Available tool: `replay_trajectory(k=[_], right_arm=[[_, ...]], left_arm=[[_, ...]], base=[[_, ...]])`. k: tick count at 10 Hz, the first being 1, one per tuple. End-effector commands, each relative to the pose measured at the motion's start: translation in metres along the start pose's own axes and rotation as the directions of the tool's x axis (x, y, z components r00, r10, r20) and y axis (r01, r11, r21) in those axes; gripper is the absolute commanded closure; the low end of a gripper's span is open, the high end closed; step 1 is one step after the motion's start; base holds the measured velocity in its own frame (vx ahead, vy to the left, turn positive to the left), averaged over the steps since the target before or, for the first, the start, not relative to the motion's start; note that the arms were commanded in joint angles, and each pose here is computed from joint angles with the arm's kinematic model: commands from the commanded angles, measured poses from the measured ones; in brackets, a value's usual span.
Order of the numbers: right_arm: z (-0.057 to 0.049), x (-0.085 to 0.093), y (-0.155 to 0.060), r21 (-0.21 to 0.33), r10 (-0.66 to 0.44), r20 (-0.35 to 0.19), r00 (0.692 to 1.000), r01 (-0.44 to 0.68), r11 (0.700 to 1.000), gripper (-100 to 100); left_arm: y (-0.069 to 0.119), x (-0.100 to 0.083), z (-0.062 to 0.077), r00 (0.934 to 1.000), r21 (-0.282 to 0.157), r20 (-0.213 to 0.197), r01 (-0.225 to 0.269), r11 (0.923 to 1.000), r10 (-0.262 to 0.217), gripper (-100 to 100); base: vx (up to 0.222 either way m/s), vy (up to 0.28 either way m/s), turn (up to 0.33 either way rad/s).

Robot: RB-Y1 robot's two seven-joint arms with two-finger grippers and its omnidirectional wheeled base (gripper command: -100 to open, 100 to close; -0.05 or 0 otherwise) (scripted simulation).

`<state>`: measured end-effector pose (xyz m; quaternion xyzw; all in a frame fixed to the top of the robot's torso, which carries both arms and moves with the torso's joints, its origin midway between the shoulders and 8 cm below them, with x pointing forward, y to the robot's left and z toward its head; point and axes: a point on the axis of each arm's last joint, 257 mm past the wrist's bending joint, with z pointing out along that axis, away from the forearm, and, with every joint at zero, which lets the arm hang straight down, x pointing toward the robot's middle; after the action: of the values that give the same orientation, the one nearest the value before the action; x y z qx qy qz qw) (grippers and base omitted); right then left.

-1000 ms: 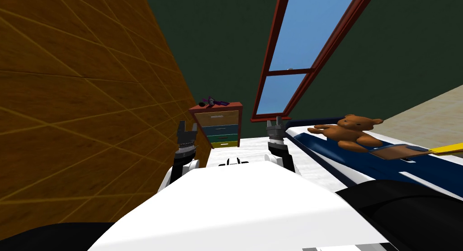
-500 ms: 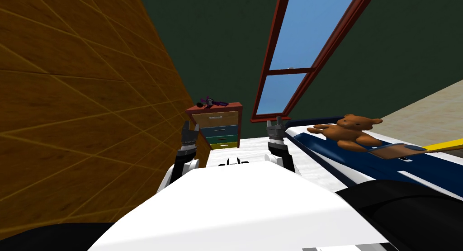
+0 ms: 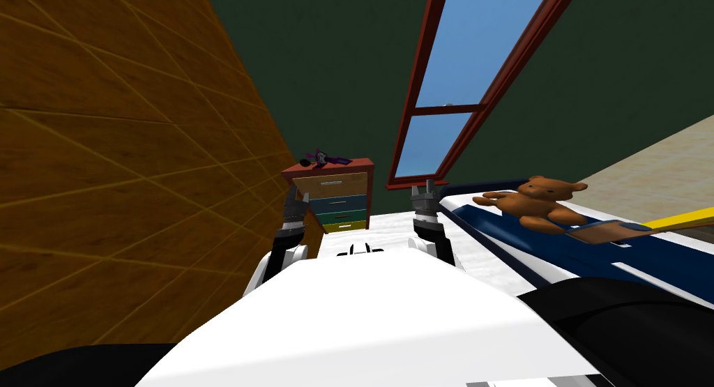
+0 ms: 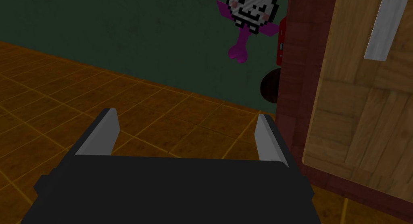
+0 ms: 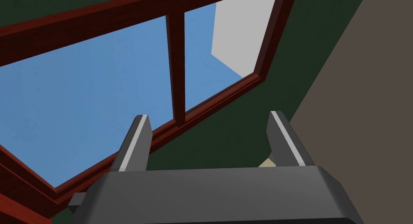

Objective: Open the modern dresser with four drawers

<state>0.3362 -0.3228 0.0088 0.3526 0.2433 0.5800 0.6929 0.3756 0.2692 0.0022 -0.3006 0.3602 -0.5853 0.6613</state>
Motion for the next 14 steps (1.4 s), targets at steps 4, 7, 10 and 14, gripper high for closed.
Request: replay_trajectory(k=[4, 7, 10, 14], right_arm=[[0.0, 0.0, 0.0, 0.0, 0.0, 0.0, 1.0, 0.0, 1.0, 0], [0.0, 0.0, 0.0, 0.0, 0.0, 0.0, 1.0, 0.0, 1.0, 0], [0.0, 0.0, 0.0, 0.0, 0.0, 0.0, 1.0, 0.0, 1.0, 0], [0.0, 0.0, 0.0, 0.0, 0.0, 0.0, 1.0, 0.0, 1.0, 0]], left_arm=[[0.034, -0.004, 0.0, 0.9999, -0.12, 0.014, 0.005, 0.9928, -0.004, -100], [0.052, -0.004, -0.001, 1.0, -0.186, 0.008, -0.003, 0.9825, 0.004, -100], [0.067, -0.005, -0.003, 0.9999, -0.24, -0.003, -0.016, 0.9707, 0.016, -100], [0.088, -0.006, -0.007, 0.9995, -0.32, -0.013, -0.032, 0.9468, 0.03, -100]], base=[[0.062, 0.009, -0.038], [0.054, 0.012, -0.043], [0.05, 0.01, -0.029], [0.049, 0.009, -0.041]])
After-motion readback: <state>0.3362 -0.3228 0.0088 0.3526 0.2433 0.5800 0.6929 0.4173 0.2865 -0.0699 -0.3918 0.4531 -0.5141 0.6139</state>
